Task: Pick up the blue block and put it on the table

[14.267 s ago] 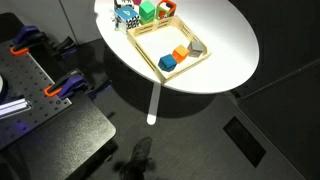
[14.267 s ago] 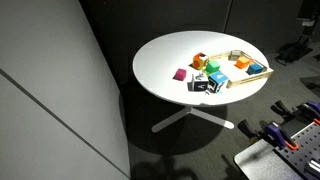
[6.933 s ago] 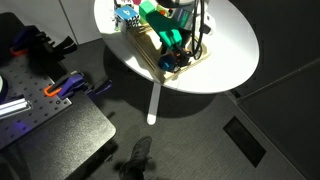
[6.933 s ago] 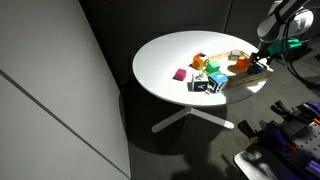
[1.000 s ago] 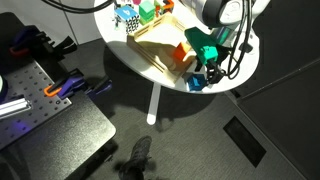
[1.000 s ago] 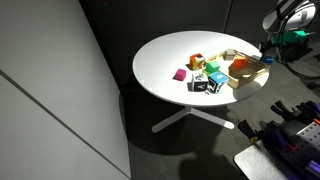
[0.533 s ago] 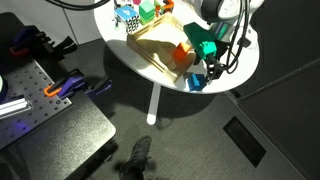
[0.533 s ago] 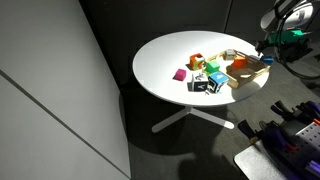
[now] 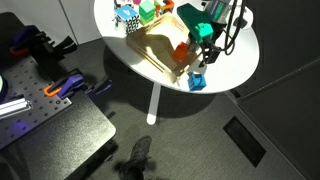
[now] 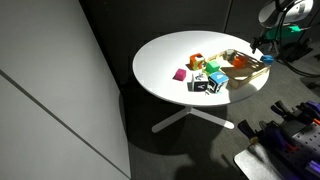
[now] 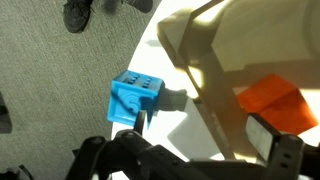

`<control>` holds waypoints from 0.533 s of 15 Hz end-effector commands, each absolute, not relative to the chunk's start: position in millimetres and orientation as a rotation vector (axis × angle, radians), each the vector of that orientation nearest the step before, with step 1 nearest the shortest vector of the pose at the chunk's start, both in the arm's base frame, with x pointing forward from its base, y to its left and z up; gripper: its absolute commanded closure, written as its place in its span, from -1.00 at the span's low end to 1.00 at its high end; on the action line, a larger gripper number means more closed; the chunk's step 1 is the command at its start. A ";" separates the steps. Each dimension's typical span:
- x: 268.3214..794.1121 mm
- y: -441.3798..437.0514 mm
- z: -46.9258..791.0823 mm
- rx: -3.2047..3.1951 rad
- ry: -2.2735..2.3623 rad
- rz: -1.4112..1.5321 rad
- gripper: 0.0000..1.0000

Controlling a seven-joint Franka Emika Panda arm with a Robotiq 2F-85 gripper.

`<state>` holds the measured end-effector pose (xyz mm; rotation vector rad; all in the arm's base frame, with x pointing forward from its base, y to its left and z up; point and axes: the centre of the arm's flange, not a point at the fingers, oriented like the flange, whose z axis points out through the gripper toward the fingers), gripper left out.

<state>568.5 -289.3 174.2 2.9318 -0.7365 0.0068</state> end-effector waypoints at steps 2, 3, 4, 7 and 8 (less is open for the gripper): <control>546.5 -246.2 210.3 3.037 -0.563 -0.042 -1.00; 543.2 -238.4 215.0 3.050 -0.529 -0.077 -1.00; 539.9 -231.6 219.1 3.057 -0.505 -0.110 -1.00; 527.6 -214.1 231.7 3.056 -0.471 -0.205 -1.00; 523.0 -208.7 235.8 3.049 -0.471 -0.218 -1.00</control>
